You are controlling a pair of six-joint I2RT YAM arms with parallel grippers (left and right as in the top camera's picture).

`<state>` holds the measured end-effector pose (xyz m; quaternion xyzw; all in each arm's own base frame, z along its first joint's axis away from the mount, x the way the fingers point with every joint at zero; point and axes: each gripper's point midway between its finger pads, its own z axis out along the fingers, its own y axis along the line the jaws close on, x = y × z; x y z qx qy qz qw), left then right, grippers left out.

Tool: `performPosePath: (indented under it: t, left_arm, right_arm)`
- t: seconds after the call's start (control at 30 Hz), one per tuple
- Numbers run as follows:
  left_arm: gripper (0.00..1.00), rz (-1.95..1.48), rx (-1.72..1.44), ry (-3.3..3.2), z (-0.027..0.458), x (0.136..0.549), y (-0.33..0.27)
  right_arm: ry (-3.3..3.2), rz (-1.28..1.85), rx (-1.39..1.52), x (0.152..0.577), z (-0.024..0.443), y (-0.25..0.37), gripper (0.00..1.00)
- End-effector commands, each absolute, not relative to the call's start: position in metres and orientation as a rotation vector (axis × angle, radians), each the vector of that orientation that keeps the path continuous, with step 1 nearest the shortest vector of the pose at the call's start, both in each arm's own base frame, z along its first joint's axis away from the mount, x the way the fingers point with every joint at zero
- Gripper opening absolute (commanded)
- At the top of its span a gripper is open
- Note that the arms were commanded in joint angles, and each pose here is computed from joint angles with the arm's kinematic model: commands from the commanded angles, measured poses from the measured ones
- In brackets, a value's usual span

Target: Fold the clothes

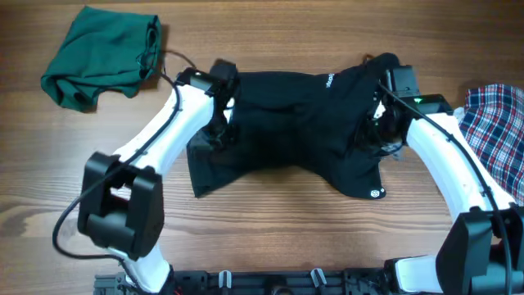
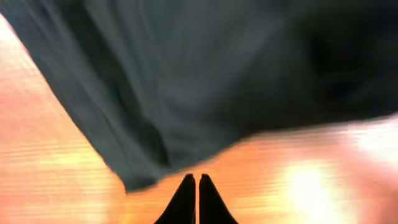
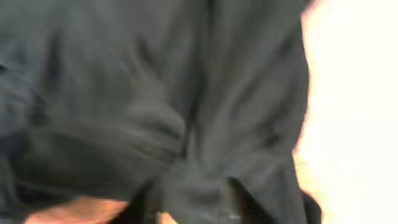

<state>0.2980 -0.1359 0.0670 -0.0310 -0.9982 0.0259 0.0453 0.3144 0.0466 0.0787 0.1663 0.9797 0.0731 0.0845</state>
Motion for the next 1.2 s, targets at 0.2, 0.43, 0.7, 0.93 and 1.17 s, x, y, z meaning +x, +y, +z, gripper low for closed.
performPosePath:
  t: [0.2, 0.43, 0.7, 0.93, 1.17]
  left_arm:
    - [0.29, 0.090, 0.136, -3.287, 0.076, 0.366, -0.096]
    - [0.42, 0.101, -0.008, -3.409, 0.081, 0.397, -0.086]
    - [0.46, 0.021, -0.146, -3.429, 0.061, 0.414, -0.083]
    - [0.45, -0.031, -0.185, -3.425, 0.040, 0.424, -0.081]
    - [0.46, -0.033, -0.276, -3.459, 0.043, 0.433, -0.083]
  right_arm:
    - [2.896, 0.397, 0.316, 0.329, 0.079, 0.068, 0.90]
    - [2.935, 0.621, 0.270, 0.340, 0.048, 0.096, 0.90]
    - [2.949, 0.669, 0.319, 0.344, 0.033, 0.101, 0.93]
    - [2.977, 0.592, 0.408, 0.340, 0.028, 0.092, 0.95]
    - [3.021, 0.488, 0.486, 0.339, 0.004, 0.081, 1.00]
